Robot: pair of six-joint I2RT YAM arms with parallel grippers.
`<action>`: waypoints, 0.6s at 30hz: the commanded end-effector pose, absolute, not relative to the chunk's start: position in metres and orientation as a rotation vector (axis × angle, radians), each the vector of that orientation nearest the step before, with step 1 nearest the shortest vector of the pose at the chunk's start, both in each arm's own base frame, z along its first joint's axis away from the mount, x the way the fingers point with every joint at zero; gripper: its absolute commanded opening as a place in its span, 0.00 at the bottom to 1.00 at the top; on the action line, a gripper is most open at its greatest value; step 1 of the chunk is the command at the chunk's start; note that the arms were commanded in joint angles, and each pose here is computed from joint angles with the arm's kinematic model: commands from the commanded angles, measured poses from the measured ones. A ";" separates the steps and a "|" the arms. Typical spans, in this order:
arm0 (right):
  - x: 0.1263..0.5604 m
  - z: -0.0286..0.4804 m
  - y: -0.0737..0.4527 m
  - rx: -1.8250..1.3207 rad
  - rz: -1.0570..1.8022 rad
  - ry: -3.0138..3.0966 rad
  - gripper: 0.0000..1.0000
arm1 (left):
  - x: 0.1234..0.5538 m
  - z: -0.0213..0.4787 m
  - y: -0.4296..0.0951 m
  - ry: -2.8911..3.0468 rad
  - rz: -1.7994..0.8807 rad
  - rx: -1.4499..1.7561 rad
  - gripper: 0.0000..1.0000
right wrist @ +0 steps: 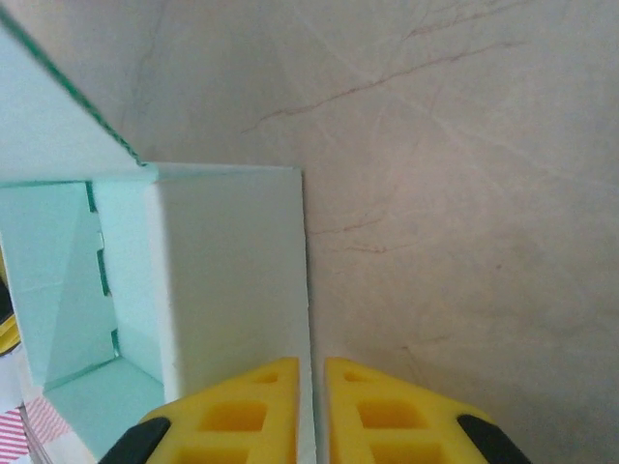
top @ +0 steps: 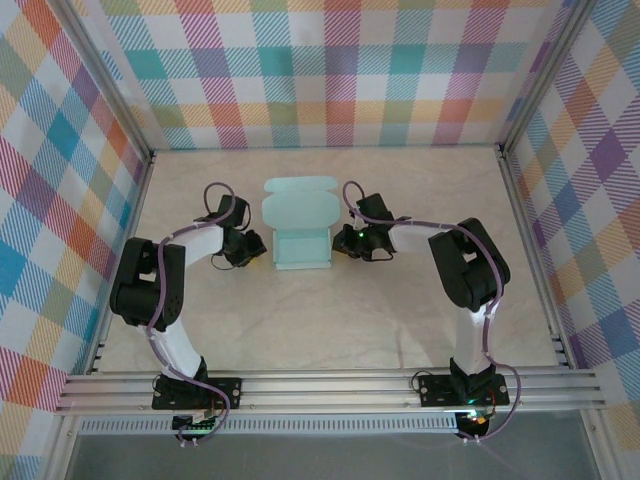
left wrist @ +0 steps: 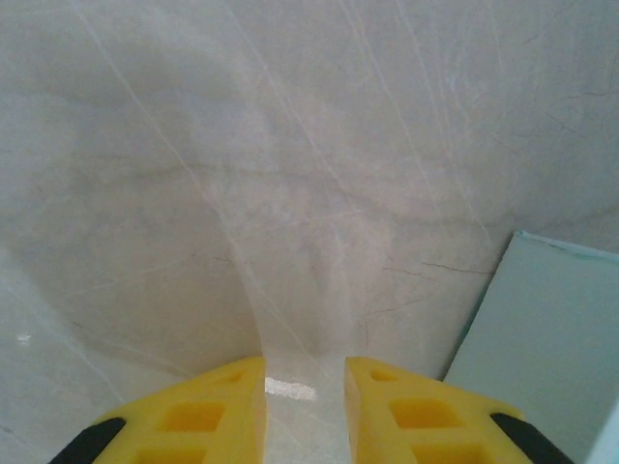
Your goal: Fold the paper box
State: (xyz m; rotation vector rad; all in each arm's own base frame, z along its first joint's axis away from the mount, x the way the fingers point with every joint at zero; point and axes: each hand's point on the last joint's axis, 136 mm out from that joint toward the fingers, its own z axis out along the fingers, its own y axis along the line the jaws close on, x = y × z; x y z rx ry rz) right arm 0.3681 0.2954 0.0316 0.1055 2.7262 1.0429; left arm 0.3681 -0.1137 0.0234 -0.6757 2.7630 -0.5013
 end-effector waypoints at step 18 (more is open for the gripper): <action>0.331 0.053 0.296 0.068 1.113 2.688 0.15 | 0.319 0.042 -0.164 2.812 -0.697 -0.498 0.22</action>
